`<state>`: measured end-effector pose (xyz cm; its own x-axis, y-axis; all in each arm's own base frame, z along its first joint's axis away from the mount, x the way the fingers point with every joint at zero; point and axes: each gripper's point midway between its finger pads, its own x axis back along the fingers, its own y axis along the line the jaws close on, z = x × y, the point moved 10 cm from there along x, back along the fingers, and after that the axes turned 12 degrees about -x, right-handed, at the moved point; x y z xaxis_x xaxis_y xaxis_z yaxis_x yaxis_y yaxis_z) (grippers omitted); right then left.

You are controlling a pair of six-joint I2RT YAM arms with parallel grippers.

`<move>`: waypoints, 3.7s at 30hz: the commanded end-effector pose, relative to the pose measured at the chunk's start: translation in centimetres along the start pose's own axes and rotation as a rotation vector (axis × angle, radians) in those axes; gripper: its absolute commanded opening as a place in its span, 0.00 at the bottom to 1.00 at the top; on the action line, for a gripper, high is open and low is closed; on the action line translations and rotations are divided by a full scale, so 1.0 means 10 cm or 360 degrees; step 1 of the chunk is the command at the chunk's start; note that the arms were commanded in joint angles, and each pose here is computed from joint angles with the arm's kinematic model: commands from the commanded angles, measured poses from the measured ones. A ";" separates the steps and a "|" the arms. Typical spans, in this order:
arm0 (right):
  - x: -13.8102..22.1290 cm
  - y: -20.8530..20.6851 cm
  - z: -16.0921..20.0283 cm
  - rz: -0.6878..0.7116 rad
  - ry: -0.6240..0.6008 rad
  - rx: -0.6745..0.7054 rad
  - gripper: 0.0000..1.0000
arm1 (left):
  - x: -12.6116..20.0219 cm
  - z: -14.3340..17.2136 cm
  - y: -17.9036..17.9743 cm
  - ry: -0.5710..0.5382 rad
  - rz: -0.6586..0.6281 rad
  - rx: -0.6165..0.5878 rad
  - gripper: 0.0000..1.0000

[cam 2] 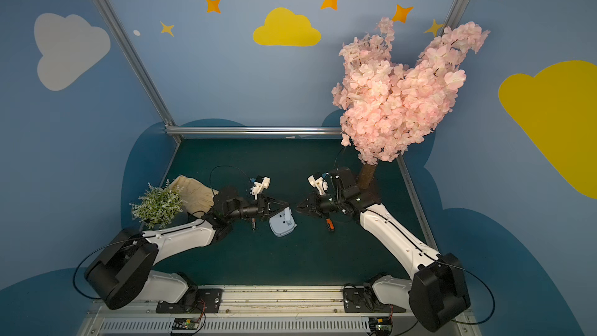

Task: Remove the battery from the alarm
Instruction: Pick up the cover from the center of the board, then move the alarm to the center of the board.

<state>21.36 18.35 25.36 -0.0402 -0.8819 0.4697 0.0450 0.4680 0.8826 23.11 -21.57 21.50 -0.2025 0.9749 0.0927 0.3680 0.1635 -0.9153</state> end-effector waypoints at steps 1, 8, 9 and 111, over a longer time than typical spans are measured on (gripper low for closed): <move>-0.02 0.07 0.00 -0.0064 0.0094 0.0091 0.21 | -0.02 0.00 0.00 0.0042 -0.0018 -0.0011 0.03; -0.11 0.04 0.02 -0.0051 0.0162 0.0096 0.21 | -0.04 -0.01 0.03 0.0049 -0.0022 0.0010 0.03; -0.13 0.04 0.02 -0.0049 0.0174 0.0097 0.21 | -0.05 -0.01 0.03 0.0049 -0.0021 0.0012 0.03; -0.23 -0.23 -0.49 0.0860 0.0014 0.0188 0.00 | 0.20 0.21 0.95 0.0304 -0.1063 0.0266 0.45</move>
<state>25.97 19.05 21.79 -0.0264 -0.5405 0.8409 -0.0747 0.8399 0.5376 23.34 -17.72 11.88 -0.1693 0.6613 0.7308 0.0253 0.7442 -0.6675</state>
